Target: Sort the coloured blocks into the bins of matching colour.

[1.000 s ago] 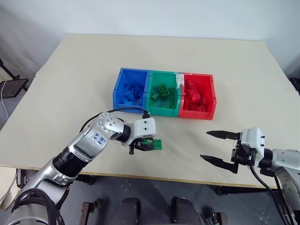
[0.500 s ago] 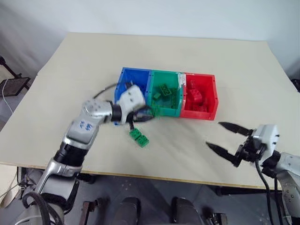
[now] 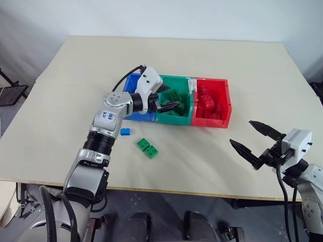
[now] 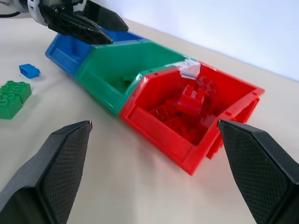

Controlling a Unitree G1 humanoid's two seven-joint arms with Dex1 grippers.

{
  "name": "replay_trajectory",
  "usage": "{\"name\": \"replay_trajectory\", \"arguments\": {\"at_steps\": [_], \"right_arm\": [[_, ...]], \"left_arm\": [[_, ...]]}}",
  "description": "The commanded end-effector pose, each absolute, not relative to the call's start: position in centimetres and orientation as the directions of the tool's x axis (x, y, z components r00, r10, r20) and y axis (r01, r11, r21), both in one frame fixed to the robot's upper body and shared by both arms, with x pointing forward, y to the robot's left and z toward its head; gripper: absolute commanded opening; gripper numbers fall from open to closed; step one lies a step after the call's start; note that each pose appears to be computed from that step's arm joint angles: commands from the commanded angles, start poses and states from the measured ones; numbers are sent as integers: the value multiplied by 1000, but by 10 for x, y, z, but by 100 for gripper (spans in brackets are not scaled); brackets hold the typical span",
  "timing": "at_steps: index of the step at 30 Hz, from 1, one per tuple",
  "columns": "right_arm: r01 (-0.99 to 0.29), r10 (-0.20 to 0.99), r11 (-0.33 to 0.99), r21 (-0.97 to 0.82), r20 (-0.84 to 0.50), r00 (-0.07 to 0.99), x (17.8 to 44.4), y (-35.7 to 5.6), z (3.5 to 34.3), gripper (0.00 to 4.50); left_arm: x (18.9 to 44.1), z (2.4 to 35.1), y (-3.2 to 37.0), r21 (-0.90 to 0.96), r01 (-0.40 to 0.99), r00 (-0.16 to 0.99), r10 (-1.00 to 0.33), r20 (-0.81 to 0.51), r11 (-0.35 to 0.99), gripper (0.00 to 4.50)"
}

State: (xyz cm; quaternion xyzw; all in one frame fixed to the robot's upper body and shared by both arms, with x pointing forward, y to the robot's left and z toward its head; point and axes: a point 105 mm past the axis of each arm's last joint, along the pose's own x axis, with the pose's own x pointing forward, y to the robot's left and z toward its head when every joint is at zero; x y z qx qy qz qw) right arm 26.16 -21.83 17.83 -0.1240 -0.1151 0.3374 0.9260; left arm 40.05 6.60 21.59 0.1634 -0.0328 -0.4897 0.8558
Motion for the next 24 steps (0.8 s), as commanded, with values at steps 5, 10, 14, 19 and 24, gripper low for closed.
{"name": "replay_trajectory", "arguments": {"at_steps": [5,10,14,19,24], "right_arm": [[-728,788,584,-359,37,615,262,-196,173,450],[-803,866,448,-392,-32,499,267,-179,168,450],[-859,909,359,-363,-71,410,270,-169,164,450],[-886,929,305,-349,-97,358,274,-163,161,450],[-893,927,295,-340,-125,354,277,-169,160,450]], "left_arm": [[353,224,153,407,773,531,-847,3,487,446],[307,195,232,363,752,619,-779,-101,551,446],[281,179,275,329,693,709,-690,-146,642,446],[267,166,269,336,730,674,-709,-208,595,446],[265,165,212,378,860,457,-845,-277,342,446]]}}
